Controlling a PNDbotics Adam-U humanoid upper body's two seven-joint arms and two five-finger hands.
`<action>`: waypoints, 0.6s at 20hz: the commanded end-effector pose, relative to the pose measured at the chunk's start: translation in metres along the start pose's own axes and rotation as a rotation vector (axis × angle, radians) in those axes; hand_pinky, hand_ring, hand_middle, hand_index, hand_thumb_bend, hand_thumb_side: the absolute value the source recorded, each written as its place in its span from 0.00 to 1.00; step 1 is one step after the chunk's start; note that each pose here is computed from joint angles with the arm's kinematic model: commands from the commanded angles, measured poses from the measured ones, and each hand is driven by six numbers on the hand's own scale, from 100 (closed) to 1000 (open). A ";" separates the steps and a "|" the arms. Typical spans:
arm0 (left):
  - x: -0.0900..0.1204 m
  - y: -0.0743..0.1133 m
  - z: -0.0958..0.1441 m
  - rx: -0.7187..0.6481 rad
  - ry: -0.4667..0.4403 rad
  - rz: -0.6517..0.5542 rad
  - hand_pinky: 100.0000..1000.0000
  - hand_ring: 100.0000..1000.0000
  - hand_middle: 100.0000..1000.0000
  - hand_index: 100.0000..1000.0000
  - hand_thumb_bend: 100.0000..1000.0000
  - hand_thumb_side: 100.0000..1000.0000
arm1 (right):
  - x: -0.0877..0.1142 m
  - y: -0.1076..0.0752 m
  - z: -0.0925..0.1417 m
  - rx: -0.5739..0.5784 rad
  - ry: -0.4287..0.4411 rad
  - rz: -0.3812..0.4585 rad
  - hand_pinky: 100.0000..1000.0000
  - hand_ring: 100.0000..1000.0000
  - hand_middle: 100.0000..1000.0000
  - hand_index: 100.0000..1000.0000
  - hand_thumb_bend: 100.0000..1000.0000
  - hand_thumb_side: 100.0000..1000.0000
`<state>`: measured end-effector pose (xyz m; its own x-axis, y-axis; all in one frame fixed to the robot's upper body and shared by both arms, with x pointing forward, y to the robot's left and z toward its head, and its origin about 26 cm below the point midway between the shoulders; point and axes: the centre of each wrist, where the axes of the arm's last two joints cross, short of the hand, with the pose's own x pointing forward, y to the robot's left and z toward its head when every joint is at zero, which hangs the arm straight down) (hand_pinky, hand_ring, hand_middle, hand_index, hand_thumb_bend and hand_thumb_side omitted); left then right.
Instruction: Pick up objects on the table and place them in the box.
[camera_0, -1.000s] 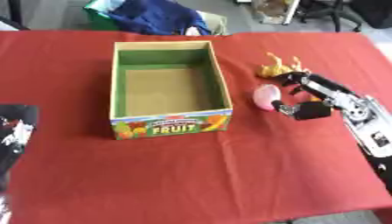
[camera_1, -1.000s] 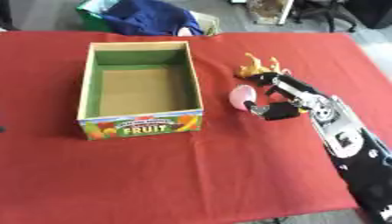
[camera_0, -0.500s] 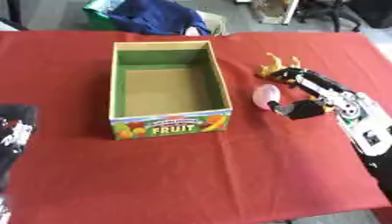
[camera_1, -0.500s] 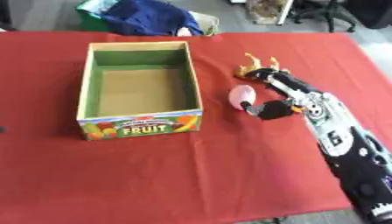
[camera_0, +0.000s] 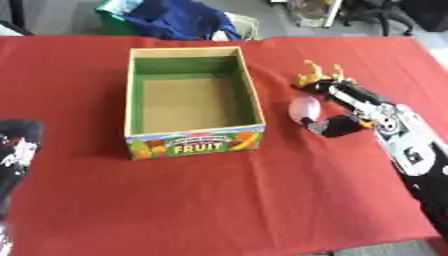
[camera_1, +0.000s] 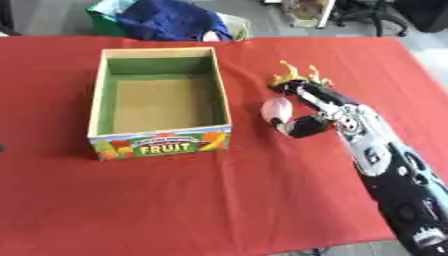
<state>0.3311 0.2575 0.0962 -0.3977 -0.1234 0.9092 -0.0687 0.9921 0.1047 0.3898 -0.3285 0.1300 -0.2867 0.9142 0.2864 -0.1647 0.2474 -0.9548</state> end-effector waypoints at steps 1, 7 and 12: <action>0.005 0.002 -0.003 -0.011 -0.020 -0.006 0.50 0.65 0.46 0.57 0.52 0.35 | 0.000 -0.010 -0.001 -0.026 0.023 0.076 0.78 0.85 0.79 0.88 0.17 0.14; 0.005 0.002 -0.003 -0.011 -0.020 -0.004 0.50 0.65 0.46 0.58 0.52 0.35 | 0.001 -0.010 -0.003 -0.069 0.048 0.129 0.75 0.78 0.63 0.80 0.08 0.16; 0.005 0.002 -0.003 -0.012 -0.020 -0.003 0.50 0.65 0.46 0.58 0.52 0.35 | 0.002 -0.011 -0.004 -0.128 0.058 0.162 0.72 0.71 0.44 0.69 0.00 0.15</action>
<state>0.3311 0.2575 0.0962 -0.3991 -0.1225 0.9087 -0.0664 0.9923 0.1046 0.3923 -0.3242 0.1279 -0.2471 0.9554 0.1615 -0.0463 0.1549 -0.9869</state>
